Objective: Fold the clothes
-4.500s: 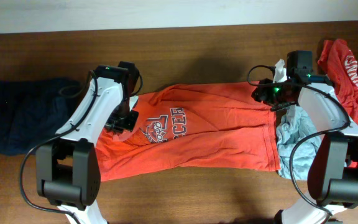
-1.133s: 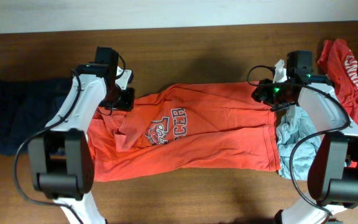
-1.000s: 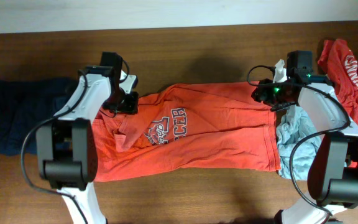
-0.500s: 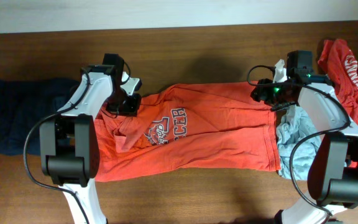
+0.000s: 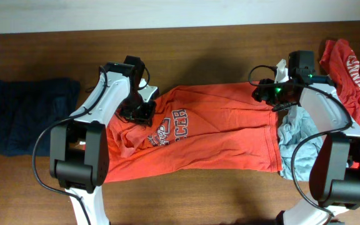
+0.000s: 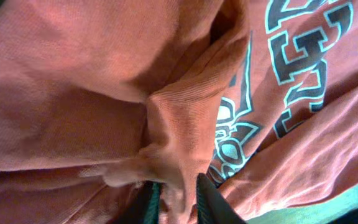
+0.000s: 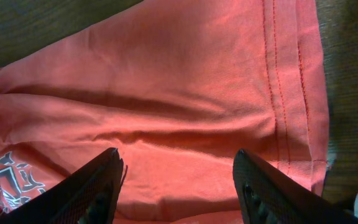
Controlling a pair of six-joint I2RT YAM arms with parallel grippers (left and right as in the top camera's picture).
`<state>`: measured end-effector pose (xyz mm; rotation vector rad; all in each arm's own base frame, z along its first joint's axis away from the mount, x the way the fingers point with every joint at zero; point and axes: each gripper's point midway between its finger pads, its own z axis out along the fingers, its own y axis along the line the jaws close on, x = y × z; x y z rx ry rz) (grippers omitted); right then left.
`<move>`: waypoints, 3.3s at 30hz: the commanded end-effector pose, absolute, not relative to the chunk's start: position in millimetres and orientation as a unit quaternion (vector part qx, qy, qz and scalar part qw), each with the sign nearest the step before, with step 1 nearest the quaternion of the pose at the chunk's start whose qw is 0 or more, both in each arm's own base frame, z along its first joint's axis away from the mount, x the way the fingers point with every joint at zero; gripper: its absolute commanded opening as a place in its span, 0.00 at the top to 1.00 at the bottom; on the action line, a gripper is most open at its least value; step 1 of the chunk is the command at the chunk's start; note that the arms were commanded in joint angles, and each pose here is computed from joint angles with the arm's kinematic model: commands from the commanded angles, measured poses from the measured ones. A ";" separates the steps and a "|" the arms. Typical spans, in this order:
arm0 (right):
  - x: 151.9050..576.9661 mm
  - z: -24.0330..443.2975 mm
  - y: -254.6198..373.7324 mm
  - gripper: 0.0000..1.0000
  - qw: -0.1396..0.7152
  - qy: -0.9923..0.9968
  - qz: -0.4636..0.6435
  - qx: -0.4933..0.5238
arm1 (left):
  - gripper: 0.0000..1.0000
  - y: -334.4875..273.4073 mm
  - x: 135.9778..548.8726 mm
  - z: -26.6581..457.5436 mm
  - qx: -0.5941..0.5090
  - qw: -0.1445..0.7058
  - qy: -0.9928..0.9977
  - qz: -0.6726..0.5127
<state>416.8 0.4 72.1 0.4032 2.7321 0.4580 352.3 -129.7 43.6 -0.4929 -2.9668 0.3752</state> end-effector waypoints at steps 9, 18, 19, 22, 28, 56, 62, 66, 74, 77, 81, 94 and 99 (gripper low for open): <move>420.9 73.0 -4.0 0.39 0.176 0.962 0.156 0.141 | 0.97 -139.2 353.4 61.1 -0.147 0.044 -0.976 0.154; 421.0 73.1 -4.0 0.39 0.176 0.962 0.156 0.141 | 0.99 -165.8 331.6 67.5 -0.160 0.077 -0.965 0.194; 421.0 73.1 -4.0 0.39 0.176 0.962 0.156 0.141 | 0.98 -168.2 329.5 67.5 -0.164 0.079 -0.964 0.193; 421.0 73.1 -4.0 0.39 0.176 0.962 0.156 0.141 | 0.84 -179.1 323.5 67.6 -0.179 0.083 -0.961 0.192; 420.9 73.0 -4.0 0.39 0.176 0.962 0.156 0.141 | 0.74 -183.0 321.0 66.8 -0.181 0.085 -0.962 0.184; 422.5 73.7 -4.2 0.36 0.179 0.961 0.156 0.140 | 0.71 -56.6 406.8 25.7 -0.025 -0.022 -0.999 0.020; 422.6 73.7 -4.2 0.35 0.179 0.961 0.156 0.140 | 0.89 -52.1 393.7 -32.4 -0.026 0.036 -0.999 0.011; 422.7 73.7 -4.3 0.35 0.180 0.961 0.156 0.140 | 0.96 -33.5 404.9 -40.8 0.003 0.017 -0.999 -0.028; 422.7 73.7 -4.3 0.35 0.180 0.961 0.156 0.140 | 0.99 44.2 422.3 -39.1 0.147 -0.018 -0.988 -0.035; 422.6 73.7 -4.2 0.35 0.179 0.961 0.156 0.141 | 0.93 42.5 431.9 -37.9 0.141 -0.033 -0.989 0.022; 422.8 75.4 2.4 0.35 0.179 0.960 0.171 0.131 | 0.85 37.3 436.5 -33.6 0.105 -0.038 -0.993 0.028; 412.2 39.2 64.4 0.82 0.133 0.975 0.180 -0.006 | 0.74 20.0 464.3 54.8 0.081 -0.047 -0.995 0.040; 387.4 -16.4 52.3 0.84 0.044 0.992 0.110 0.043 | 0.74 -2.7 462.2 60.9 0.054 -0.040 -0.997 0.041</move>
